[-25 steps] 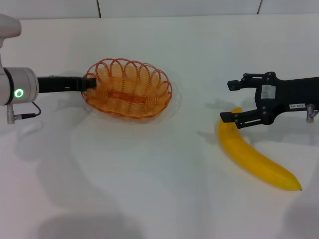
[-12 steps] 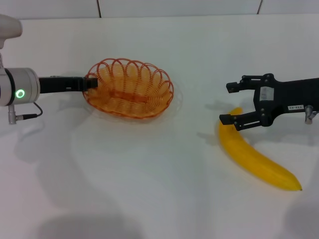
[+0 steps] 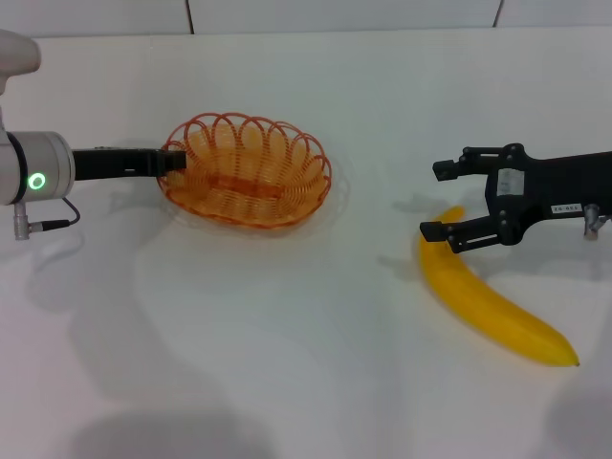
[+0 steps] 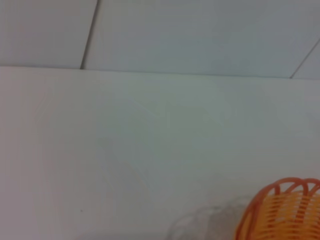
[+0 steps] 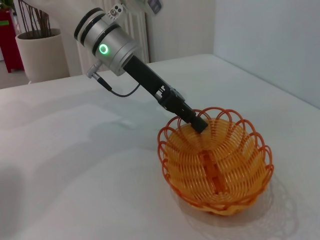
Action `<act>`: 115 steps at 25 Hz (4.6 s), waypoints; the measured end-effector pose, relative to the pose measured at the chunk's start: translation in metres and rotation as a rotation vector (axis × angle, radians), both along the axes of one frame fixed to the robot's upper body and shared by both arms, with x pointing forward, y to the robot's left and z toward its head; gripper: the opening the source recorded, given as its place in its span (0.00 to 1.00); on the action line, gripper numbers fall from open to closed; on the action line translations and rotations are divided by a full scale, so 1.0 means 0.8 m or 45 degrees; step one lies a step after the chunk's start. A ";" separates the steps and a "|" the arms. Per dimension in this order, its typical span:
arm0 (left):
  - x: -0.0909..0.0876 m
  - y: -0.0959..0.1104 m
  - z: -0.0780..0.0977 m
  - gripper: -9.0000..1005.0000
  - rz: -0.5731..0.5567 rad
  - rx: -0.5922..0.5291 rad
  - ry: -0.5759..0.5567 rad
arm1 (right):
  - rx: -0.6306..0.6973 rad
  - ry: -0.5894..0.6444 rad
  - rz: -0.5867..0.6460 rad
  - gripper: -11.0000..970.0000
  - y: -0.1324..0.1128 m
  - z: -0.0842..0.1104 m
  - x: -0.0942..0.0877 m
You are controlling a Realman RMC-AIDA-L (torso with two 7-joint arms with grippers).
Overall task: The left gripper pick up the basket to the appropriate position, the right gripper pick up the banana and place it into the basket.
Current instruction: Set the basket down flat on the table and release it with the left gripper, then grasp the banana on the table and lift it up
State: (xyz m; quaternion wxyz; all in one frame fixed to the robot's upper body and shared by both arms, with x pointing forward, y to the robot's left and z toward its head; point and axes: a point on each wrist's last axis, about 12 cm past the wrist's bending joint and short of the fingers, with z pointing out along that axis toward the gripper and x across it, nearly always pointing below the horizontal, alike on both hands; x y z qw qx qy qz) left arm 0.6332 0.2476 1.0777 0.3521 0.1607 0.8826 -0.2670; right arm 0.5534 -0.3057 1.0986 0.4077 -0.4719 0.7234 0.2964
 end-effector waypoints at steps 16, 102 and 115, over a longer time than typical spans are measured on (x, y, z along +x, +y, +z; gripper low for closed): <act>-0.001 0.000 -0.001 0.48 -0.045 0.024 -0.064 | 0.001 0.005 -0.004 0.92 -0.001 -0.002 -0.002; -0.158 0.105 -0.057 0.59 -0.323 0.177 -0.742 | -0.446 0.301 -0.074 0.92 0.053 0.066 -0.035; -0.156 0.106 -0.058 0.59 -0.315 0.192 -0.736 | -0.566 0.391 -0.142 0.91 0.061 0.054 -0.035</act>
